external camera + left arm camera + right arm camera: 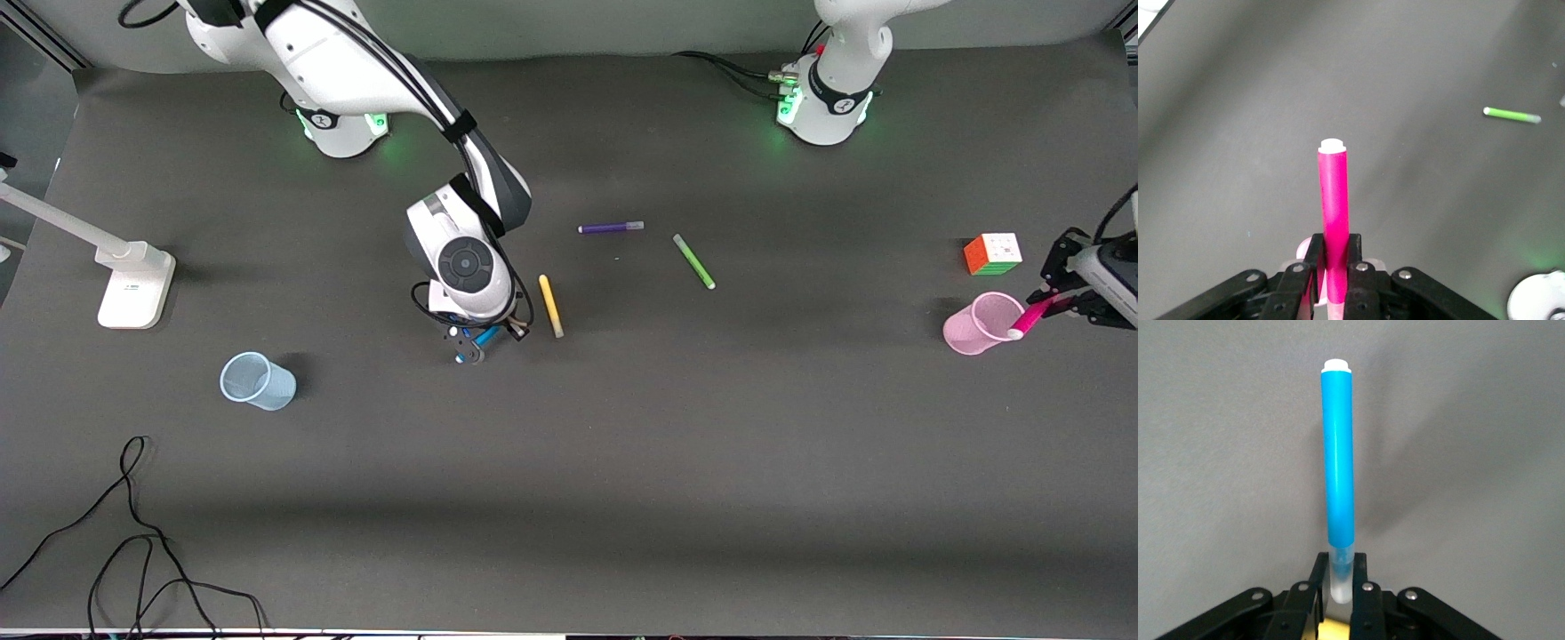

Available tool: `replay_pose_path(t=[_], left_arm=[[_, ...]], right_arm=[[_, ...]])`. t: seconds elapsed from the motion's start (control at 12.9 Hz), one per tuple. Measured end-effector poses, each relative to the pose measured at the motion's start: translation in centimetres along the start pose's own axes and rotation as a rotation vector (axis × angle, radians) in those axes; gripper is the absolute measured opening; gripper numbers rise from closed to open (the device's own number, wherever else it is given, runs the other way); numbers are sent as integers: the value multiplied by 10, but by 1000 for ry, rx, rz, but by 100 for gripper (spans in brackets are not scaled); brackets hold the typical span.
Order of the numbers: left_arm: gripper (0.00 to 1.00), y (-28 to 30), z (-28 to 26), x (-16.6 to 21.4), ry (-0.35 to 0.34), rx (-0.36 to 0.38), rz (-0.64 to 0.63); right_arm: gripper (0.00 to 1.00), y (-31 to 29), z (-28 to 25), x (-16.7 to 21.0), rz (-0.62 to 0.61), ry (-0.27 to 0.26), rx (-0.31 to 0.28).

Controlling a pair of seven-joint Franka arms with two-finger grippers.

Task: Place pink and blue markers in matching cups
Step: 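Carry the pink marker with the left gripper over the pink cup, then lower the pink marker into the pink cup while the right gripper carries the blue marker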

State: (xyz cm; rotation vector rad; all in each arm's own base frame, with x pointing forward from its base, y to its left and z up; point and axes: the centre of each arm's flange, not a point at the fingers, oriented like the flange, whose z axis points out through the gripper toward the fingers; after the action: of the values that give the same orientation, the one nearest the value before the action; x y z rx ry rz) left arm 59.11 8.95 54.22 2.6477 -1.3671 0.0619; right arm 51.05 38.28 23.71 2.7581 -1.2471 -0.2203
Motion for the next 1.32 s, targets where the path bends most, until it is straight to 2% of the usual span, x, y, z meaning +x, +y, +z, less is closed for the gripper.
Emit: replay_pose_path(t=[0.15, 0.39, 0.7, 0.85, 1.01, 1.16, 1.32], left_arm=[[17, -20, 15, -37, 63, -16, 88], [17, -42, 47, -90, 221, -64, 191], [17, -74, 112, -158, 383, -116, 280], [17, -86, 145, -184, 453, -131, 312], [17, -96, 181, -205, 523, -149, 348], [17, -101, 218, -225, 584, -173, 368], [17, -103, 243, -242, 629, -185, 385]], right_arm=[[17, 10, -34, 5, -15, -17, -23], [17, 35, -87, 29, -52, -55, -66], [17, 87, -184, 88, -169, -148, -144], [17, 120, -230, 136, -271, -176, -119], [17, 157, -259, 189, -378, -165, -83], [17, 194, -271, 236, -476, -139, -89], [17, 230, -273, 280, -560, -147, -81]])
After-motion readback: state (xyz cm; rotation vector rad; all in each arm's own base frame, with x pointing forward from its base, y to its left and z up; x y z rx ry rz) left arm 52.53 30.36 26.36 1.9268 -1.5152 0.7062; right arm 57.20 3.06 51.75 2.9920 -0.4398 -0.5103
